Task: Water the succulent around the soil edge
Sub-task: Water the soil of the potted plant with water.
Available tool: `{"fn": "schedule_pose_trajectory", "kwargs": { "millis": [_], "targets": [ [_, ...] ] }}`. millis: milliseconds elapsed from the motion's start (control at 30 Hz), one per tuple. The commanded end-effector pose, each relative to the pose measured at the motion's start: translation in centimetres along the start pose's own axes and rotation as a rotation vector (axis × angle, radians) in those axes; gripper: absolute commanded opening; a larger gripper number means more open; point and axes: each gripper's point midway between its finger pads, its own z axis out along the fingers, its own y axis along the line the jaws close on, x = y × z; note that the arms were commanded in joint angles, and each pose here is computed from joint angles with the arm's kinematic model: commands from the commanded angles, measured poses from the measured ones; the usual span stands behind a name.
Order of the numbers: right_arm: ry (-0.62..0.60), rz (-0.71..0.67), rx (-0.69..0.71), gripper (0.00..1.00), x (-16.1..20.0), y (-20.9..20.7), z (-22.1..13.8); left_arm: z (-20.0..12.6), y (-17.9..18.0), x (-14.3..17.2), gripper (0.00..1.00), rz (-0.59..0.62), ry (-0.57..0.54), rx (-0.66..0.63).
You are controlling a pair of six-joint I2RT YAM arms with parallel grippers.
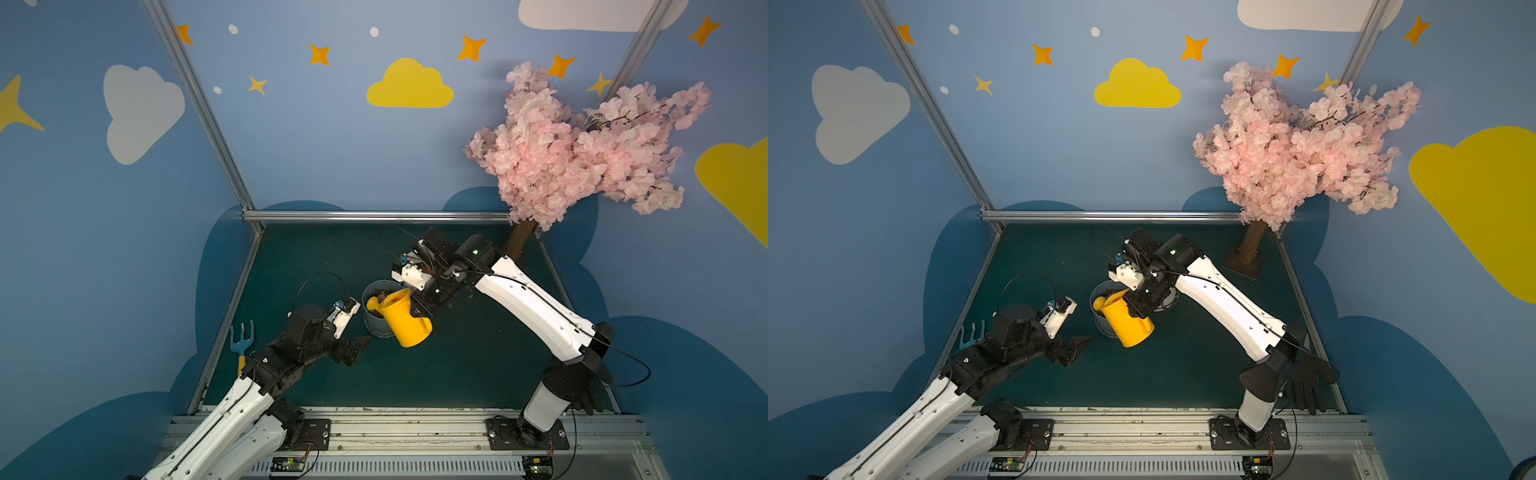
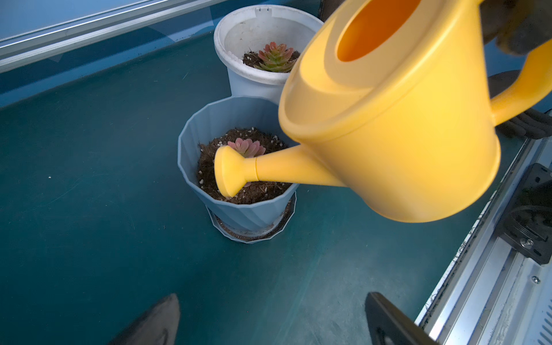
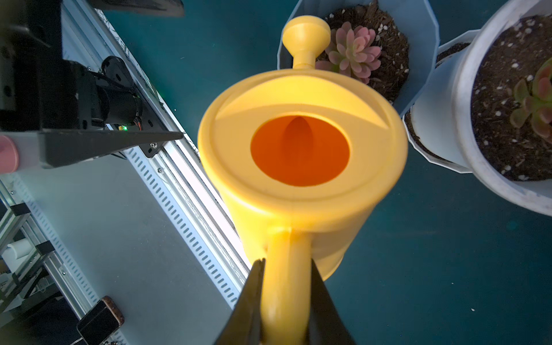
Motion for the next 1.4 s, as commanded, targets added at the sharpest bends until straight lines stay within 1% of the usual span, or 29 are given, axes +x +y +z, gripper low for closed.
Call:
{"fn": "schedule_pose_trajectory", "kwargs": {
  "millis": [0,800,1367],
  "targets": [
    [-0.040,-0.034,-0.012,0.00,0.4,0.9,-1.5,-0.2,0.0,-0.1,1.00,0.009,0.003,-0.003],
    [-0.045,-0.026,0.024,0.00,3.2,0.8,-2.4,0.2,0.2,0.3,1.00,0.010,0.026,-0.008],
    [-0.056,-0.012,0.065,0.00,4.3,0.2,-3.0,0.3,-0.1,0.3,1.00,0.004,0.023,0.010]
  ]
}}
